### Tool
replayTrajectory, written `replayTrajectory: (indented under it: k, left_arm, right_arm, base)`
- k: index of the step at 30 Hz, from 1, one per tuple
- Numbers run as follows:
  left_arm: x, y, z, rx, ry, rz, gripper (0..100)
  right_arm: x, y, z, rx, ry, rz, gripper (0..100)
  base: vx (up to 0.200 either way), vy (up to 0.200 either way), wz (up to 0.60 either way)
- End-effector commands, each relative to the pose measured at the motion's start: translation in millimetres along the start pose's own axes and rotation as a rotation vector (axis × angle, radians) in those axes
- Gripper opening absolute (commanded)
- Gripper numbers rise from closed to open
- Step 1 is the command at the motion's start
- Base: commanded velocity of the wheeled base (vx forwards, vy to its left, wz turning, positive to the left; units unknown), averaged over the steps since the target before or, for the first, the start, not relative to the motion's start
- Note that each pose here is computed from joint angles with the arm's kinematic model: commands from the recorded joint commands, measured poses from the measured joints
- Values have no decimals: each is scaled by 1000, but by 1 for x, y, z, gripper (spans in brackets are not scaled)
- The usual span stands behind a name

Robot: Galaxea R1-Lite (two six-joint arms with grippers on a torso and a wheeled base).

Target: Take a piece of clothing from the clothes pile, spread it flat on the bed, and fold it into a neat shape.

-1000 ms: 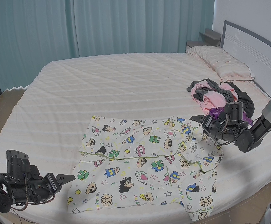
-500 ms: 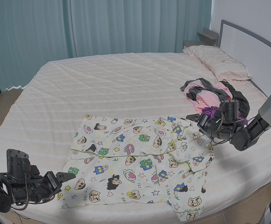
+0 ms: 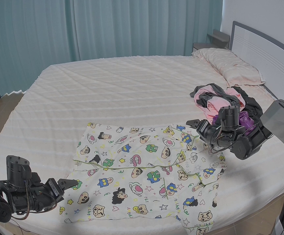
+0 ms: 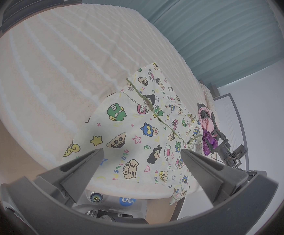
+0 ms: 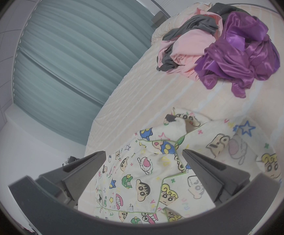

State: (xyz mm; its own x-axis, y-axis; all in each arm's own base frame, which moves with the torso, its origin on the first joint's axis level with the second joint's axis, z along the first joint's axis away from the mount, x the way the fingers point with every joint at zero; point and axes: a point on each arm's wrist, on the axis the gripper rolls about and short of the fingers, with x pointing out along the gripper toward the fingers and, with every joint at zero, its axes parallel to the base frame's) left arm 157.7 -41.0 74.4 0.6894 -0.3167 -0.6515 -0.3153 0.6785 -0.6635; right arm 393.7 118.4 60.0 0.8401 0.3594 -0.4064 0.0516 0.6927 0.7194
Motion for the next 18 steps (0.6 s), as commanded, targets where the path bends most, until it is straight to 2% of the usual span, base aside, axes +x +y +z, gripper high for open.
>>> replayTrajectory:
  k: [1, 6, 12, 18]
  left_arm:
    - [1, 0, 0, -3, 3, 0, 100]
    - [2, 1, -1, -2, 11, 9, 100]
    - [4, 3, -2, 2, 20, 20, 100]
    - [6, 2, -1, -7, 21, 28, 100]
  right_arm:
    - [10, -2, -14, -5, 35, -9, 100]
    - [21, -2, -34, -18, 71, -18, 100]
    - [40, -4, -47, -30, 58, -46, 100]
    - [49, -5, -49, -33, 50, -61, 100]
  base:
    - [0, 0, 0]
    - [0, 0, 0]
    - [0, 0, 0]
    - [0, 0, 0]
